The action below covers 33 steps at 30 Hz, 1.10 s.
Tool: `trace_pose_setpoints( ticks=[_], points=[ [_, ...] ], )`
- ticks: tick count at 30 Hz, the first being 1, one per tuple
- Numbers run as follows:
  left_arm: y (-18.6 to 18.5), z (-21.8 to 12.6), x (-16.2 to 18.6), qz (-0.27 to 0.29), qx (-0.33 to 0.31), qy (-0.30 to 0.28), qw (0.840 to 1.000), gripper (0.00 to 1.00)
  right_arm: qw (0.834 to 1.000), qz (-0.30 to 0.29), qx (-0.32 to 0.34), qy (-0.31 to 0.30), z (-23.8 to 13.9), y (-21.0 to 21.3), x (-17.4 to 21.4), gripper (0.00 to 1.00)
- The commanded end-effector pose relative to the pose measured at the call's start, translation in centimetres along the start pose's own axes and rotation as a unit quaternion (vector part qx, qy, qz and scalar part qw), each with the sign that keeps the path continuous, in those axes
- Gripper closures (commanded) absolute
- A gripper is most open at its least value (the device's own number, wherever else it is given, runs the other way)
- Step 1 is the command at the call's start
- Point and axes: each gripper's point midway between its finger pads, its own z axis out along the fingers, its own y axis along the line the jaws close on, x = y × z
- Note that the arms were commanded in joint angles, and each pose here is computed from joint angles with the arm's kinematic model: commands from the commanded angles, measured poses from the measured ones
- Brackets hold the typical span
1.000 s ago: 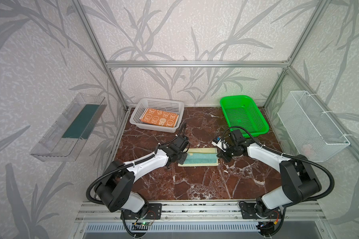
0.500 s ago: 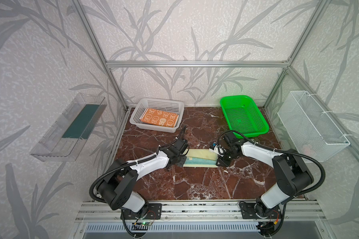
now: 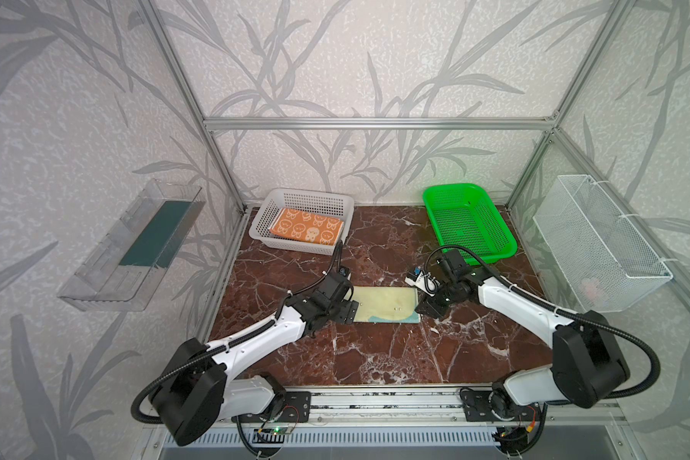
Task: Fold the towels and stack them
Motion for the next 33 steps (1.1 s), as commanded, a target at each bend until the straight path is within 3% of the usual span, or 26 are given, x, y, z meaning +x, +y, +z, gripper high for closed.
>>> trace_pose_setpoints(
  ticks=[1, 7, 15, 24, 28, 33],
  points=[
    [1.6, -0.5, -0.3, -0.052, -0.036, -0.040, 0.997, 0.01, 0.998, 0.027, 0.020, -0.050, -1.0, -0.4, -2.1, 0.48],
    [1.2, 0.0, 0.0, -0.084, -0.013, -0.037, 0.996, 0.01, 0.990, 0.110, -0.008, -0.089, -0.8, 0.5, -4.5, 0.53],
    [0.3, 2.4, 1.0, -0.136, 0.017, 0.025, 0.990, 0.02, 0.984, 0.169, -0.019, -0.046, 3.5, 1.6, -4.1, 0.54],
    [0.3, 4.3, 1.8, -0.193, 0.053, 0.039, 0.979, 0.04, 0.974, 0.226, -0.008, 0.003, 7.2, 0.6, -1.7, 0.54],
    [-0.3, 5.7, 2.0, -0.233, 0.090, 0.056, 0.967, 0.16, 0.973, 0.230, -0.005, 0.015, 8.1, 0.3, -1.2, 0.56],
    [-1.7, 6.9, 2.8, -0.232, 0.120, 0.103, 0.960, 0.33, 0.971, 0.236, -0.002, 0.034, 9.1, 0.1, -0.2, 0.59]
  ],
)
